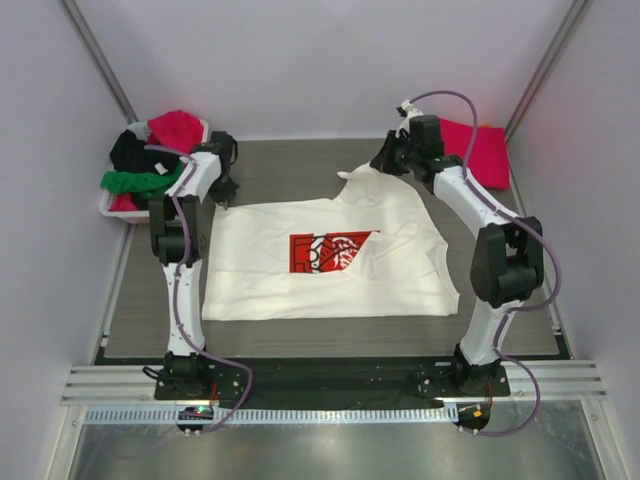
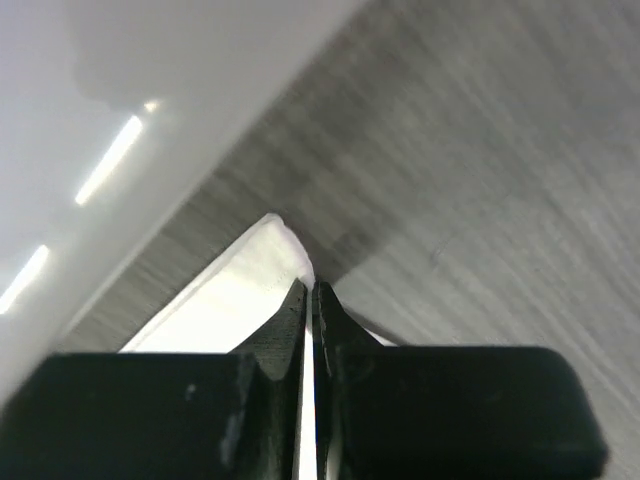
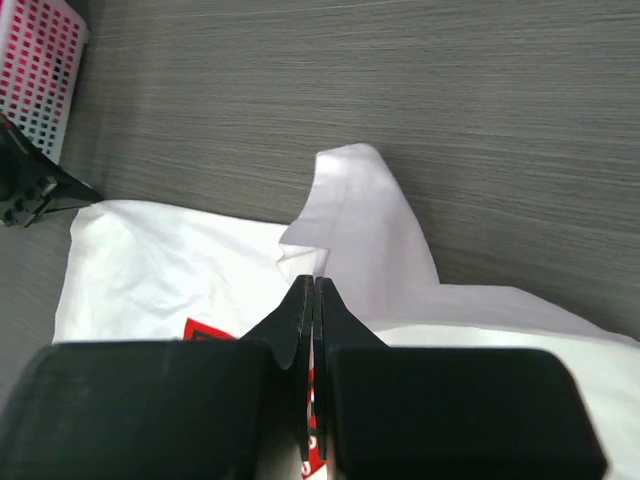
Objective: Fold and stack the t-shirts
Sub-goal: Fold the tshirt
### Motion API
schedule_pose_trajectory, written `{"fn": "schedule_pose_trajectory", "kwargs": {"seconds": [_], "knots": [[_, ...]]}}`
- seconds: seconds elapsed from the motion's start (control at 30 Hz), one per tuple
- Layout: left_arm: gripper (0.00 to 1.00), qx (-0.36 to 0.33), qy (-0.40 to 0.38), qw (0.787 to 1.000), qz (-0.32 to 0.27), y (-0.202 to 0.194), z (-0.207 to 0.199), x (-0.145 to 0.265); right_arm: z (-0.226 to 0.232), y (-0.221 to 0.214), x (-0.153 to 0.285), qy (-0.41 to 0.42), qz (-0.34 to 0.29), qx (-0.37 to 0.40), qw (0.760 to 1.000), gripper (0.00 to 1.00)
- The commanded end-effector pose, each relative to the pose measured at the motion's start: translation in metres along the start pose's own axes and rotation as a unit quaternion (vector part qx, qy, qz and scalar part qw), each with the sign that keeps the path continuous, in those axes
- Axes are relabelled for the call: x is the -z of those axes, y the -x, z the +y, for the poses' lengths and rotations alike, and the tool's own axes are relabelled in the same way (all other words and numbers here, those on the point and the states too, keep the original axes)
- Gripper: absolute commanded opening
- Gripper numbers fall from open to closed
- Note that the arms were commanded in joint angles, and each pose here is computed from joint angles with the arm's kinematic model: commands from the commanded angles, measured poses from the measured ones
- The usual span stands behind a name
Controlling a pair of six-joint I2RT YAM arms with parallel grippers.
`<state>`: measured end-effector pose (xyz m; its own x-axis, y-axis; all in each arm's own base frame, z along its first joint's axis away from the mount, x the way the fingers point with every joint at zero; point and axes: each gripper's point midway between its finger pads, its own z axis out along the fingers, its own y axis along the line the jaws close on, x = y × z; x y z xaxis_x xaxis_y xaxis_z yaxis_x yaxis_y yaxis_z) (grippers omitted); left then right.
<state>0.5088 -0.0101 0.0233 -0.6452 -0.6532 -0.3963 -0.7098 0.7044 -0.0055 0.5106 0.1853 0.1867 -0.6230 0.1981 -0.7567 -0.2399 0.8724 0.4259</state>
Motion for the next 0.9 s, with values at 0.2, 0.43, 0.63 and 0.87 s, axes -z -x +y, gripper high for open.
{"fn": "schedule_pose_trajectory", "kwargs": {"seconds": [0.2, 0.43, 0.63, 0.87], "knots": [[0.0, 0.0, -0.009, 1.0, 0.01, -0.019, 0.029, 0.047, 0.019, 0.009, 0.092, -0.001, -0.063, 0.015, 0.998, 0.01], [0.0, -0.007, -0.01, 1.0, 0.006, -0.047, 0.055, 0.065, 0.008, -0.026, 0.14, -0.035, -0.066, 0.005, 0.997, 0.01], [0.0, -0.017, -0.027, 0.999, -0.027, -0.05, 0.062, 0.084, 0.009, -0.037, 0.185, -0.049, -0.097, -0.009, 0.994, 0.01], [0.0, -0.059, -0.004, 0.994, -0.093, -0.036, 0.076, 0.103, 0.0, -0.063, 0.224, -0.077, -0.106, -0.032, 0.991, 0.01]]}}
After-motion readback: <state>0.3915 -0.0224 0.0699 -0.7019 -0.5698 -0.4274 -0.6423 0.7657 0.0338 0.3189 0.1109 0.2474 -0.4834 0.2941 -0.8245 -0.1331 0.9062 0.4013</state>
